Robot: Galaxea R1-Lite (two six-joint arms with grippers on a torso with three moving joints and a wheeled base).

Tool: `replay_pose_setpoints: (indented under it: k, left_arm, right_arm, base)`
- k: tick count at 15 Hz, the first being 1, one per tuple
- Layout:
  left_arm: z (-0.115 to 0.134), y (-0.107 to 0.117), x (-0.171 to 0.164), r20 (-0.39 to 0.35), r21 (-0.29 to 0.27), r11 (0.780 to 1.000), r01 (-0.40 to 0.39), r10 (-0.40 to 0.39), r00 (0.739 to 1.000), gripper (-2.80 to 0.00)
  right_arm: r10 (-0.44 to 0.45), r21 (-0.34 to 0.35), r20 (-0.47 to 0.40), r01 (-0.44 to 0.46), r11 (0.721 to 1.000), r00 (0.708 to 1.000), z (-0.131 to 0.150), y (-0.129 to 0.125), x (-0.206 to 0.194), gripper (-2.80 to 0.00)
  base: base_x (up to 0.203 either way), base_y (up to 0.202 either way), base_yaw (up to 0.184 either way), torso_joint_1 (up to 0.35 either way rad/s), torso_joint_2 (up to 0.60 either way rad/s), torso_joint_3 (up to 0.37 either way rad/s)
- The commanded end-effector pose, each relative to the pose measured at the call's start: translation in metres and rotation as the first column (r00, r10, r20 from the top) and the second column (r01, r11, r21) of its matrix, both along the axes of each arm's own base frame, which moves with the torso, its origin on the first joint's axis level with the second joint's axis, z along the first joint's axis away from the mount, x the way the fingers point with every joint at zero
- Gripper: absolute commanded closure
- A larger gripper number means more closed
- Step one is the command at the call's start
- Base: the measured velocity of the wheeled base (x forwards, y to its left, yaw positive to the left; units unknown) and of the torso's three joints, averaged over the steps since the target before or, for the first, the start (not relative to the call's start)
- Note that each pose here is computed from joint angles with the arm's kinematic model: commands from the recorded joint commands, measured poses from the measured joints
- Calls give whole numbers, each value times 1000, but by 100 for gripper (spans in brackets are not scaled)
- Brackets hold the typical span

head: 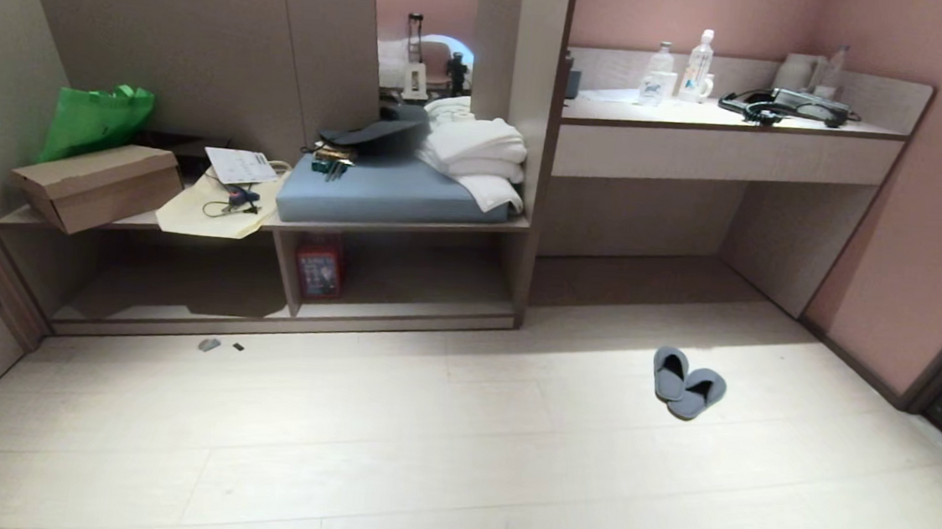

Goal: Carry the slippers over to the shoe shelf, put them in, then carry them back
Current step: Pick up the slippers on the floor

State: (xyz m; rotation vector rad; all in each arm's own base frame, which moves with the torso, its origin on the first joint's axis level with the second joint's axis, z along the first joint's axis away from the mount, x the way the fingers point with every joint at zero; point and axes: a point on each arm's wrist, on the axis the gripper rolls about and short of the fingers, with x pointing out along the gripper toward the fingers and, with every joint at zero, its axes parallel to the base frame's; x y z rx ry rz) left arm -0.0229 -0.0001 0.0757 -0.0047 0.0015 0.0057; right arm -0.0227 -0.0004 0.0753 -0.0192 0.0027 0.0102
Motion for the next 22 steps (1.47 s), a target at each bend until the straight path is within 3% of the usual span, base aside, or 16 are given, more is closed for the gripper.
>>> replay_pose_setpoints:
  k: [1, 22]
  left_arm:
    - [0, 0, 0, -1, -1, 1000, 0, 0, 1000, 0]
    - [0, 0, 0, 0, 0, 1000, 0, 0, 1000, 0]
  right_arm:
    - [1, -1, 0, -1, 1000, 1000, 0, 0, 0, 0]
    - [1, -1, 0, -1, 1000, 1000, 0, 0, 0, 0]
  base:
    - [193, 0, 0, 2, 3, -2]
    - [197, 0, 0, 3, 2, 3]
